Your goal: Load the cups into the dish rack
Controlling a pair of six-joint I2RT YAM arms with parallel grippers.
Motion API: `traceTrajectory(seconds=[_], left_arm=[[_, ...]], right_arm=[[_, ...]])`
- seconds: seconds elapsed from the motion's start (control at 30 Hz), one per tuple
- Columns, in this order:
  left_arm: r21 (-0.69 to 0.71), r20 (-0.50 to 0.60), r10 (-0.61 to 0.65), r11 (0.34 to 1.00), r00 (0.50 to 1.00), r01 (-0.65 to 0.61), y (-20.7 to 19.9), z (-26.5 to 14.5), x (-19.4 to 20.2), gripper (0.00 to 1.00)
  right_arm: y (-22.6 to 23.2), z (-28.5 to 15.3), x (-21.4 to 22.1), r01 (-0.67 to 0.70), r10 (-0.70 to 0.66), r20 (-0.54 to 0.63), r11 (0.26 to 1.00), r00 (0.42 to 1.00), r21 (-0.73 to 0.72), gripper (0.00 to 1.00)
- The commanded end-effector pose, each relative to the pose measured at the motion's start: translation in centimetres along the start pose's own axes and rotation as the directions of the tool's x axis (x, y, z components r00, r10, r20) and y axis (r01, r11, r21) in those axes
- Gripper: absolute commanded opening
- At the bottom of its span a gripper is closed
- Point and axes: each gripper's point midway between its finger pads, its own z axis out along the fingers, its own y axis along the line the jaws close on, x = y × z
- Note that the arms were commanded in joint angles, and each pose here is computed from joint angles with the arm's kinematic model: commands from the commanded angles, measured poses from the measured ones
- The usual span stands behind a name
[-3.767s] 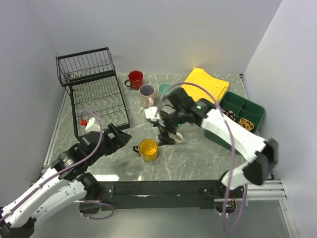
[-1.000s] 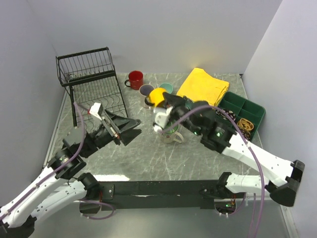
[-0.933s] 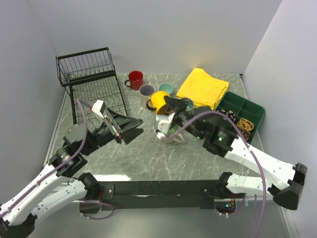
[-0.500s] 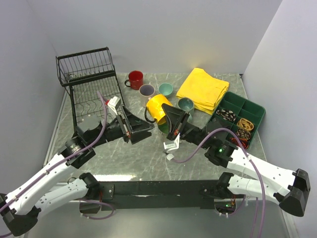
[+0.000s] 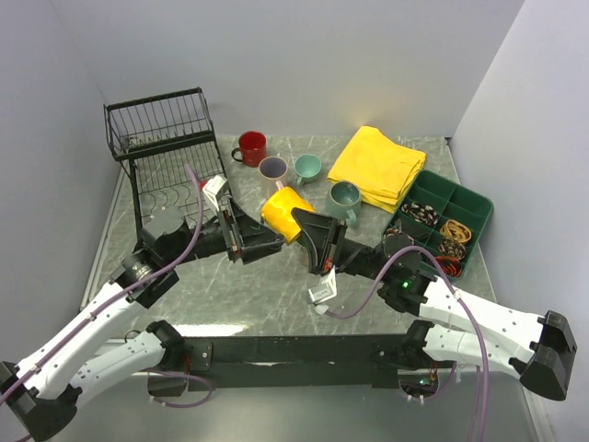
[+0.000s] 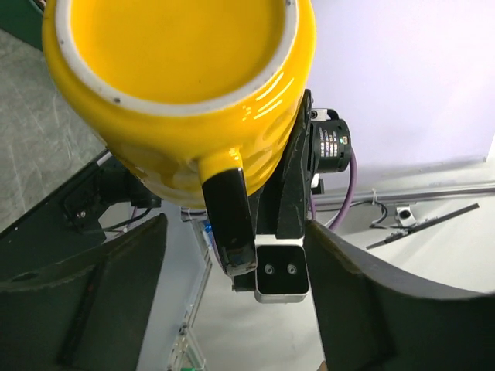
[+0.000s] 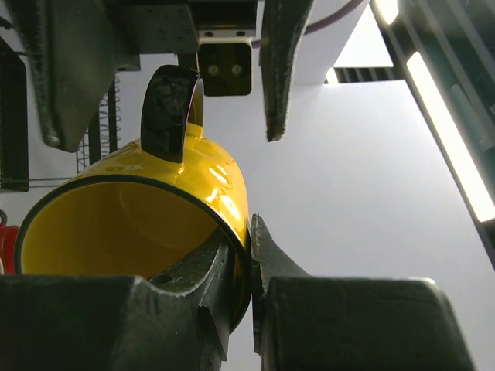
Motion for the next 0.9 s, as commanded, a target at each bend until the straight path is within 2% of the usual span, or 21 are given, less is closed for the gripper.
traceTrajectory(seconds=[0.0, 0.1, 0.4, 0.6, 0.87], left_arm=[[0.090, -0.045, 0.091, 0.992, 0.995, -0.087, -2.1, -0.6, 0.4, 0.71], [0.086, -0.047, 0.103, 0.991, 0.994, -0.099, -1.8, -0.6, 0.2, 0.65], [0.064, -0.056, 0.112, 0.992, 0.992, -0.108, -1.2, -0.5, 0.0, 0.58], [0.073, -0.101, 0.143, 0.988, 0.984, -0.136, -1.2, -0.3, 0.2, 0.56], [-0.001, -0.108, 0.136, 0.991, 0.985, -0.137, 0.0, 0.1, -0.5, 0.52]], right_arm=[[-6.9, -1.0, -1.2, 0.137, -0.146, 0.025, 0.965, 0.989, 0.226, 0.00], [-6.8, -1.2, -1.7, 0.146, -0.161, 0.046, 0.962, 0.986, 0.233, 0.00], [-6.6, -1.4, -2.7, 0.167, -0.193, 0.084, 0.954, 0.978, 0.250, 0.00], [-6.5, -1.6, -3.6, 0.170, -0.206, 0.124, 0.952, 0.971, 0.257, 0.00], [-5.6, -1.5, -4.3, 0.226, -0.268, 0.147, 0.941, 0.952, 0.252, 0.00]])
